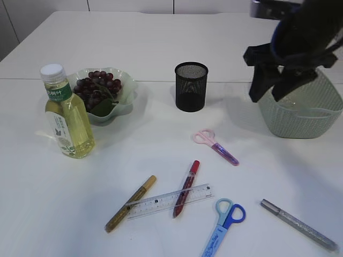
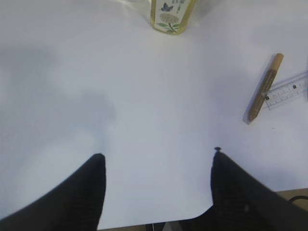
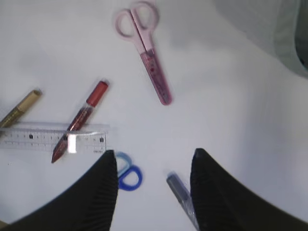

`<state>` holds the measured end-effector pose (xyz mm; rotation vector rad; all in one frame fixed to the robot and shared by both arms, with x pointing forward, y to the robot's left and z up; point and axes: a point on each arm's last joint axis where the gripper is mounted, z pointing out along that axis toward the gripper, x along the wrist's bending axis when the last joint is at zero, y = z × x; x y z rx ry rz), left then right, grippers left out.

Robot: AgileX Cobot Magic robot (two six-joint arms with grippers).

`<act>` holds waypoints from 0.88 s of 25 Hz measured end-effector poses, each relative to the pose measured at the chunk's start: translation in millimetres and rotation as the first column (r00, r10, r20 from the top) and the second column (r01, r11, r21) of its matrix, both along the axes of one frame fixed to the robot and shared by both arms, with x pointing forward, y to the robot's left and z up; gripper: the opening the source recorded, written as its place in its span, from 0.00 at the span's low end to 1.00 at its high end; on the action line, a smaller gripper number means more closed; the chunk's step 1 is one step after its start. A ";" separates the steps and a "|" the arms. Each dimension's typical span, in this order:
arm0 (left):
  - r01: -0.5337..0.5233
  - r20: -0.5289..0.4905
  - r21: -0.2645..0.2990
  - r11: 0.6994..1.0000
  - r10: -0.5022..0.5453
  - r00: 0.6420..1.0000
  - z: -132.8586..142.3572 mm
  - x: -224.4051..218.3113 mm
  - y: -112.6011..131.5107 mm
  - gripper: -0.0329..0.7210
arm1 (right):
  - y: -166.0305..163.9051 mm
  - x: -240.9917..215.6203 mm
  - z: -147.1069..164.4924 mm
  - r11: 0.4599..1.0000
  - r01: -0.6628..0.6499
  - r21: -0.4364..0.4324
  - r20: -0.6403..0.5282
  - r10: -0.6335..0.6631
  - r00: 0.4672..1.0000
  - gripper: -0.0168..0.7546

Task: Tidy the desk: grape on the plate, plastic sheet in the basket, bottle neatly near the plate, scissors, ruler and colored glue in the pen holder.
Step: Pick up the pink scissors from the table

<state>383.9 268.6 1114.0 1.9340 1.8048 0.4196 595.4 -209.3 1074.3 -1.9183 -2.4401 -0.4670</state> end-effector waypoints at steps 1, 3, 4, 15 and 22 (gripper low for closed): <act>0.000 -0.010 0.002 1.000 0.000 1.000 -0.5 -0.8 0.2 0.70 | 5.3 8.4 -3.8 1.000 -0.013 -0.002 0.000 0.013 1.000 0.54; 0.000 -0.031 0.007 1.000 0.000 1.000 -1.5 -2.5 0.5 0.70 | 12.5 23.6 -12.4 0.999 -0.047 -0.010 0.004 0.047 0.999 0.54; 0.001 -0.045 0.010 1.000 0.000 0.999 -2.2 -3.6 0.8 0.70 | 15.4 31.2 -18.2 0.998 -0.061 -0.013 0.001 0.061 0.998 0.54; 0.001 -0.093 0.031 1.000 0.002 0.996 -4.3 -7.6 2.5 0.69 | 36.5 64.8 -84.8 0.982 -0.181 -0.060 -0.094 0.175 0.980 0.52; 0.001 -0.093 0.031 1.000 0.002 0.996 -4.3 -7.6 2.5 0.69 | 65.1 63.6 -110.6 0.959 -0.272 -0.081 -0.136 0.260 0.956 0.52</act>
